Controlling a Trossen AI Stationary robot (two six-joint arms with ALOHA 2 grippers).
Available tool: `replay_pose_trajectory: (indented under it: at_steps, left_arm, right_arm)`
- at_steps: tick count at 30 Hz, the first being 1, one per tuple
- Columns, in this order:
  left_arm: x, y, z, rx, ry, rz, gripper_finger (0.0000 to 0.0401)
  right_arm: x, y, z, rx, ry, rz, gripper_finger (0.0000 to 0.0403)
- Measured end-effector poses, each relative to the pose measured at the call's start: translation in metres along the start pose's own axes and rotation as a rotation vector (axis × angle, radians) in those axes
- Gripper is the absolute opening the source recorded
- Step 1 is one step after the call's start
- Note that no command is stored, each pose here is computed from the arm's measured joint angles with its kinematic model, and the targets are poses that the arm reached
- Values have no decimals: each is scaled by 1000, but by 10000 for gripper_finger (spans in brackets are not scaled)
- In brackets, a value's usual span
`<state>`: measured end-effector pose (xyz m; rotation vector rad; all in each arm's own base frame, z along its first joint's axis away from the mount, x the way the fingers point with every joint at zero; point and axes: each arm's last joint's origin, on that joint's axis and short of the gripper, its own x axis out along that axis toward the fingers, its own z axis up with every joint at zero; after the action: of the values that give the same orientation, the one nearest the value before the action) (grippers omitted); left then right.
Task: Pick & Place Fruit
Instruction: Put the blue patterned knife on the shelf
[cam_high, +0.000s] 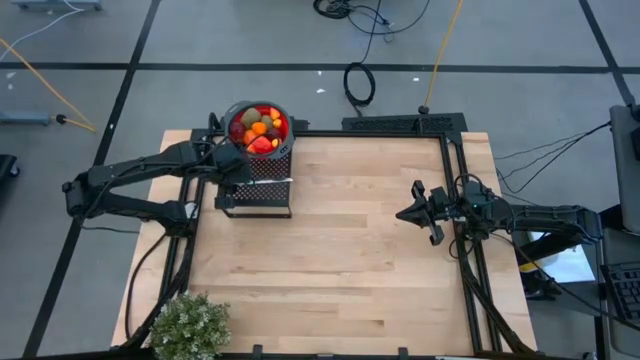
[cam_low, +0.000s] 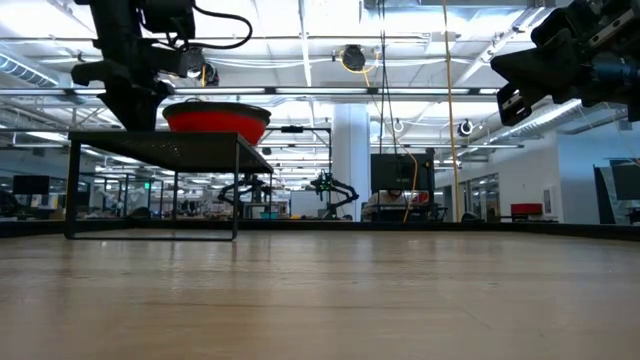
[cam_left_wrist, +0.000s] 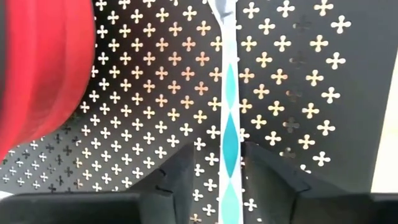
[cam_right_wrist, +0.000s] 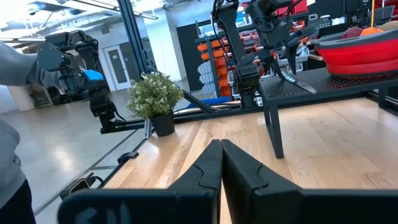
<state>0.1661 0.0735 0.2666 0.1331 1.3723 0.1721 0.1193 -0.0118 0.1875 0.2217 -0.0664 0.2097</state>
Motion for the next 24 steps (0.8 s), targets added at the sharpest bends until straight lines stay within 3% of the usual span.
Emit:
replay_pose_trajectory:
  at_steps: [7,17,24]
  left_arm:
    - [-6,2,2,26,2,36,167]
    - [-7,3,1,64,22,45,168]
    - [-7,4,-1,65,55,111,168]
  right_arm:
    - [0,0,0,0,0,0,0]
    - [0,0,0,0,1,3,0]
    - [0,0,0,0,1,3,0]
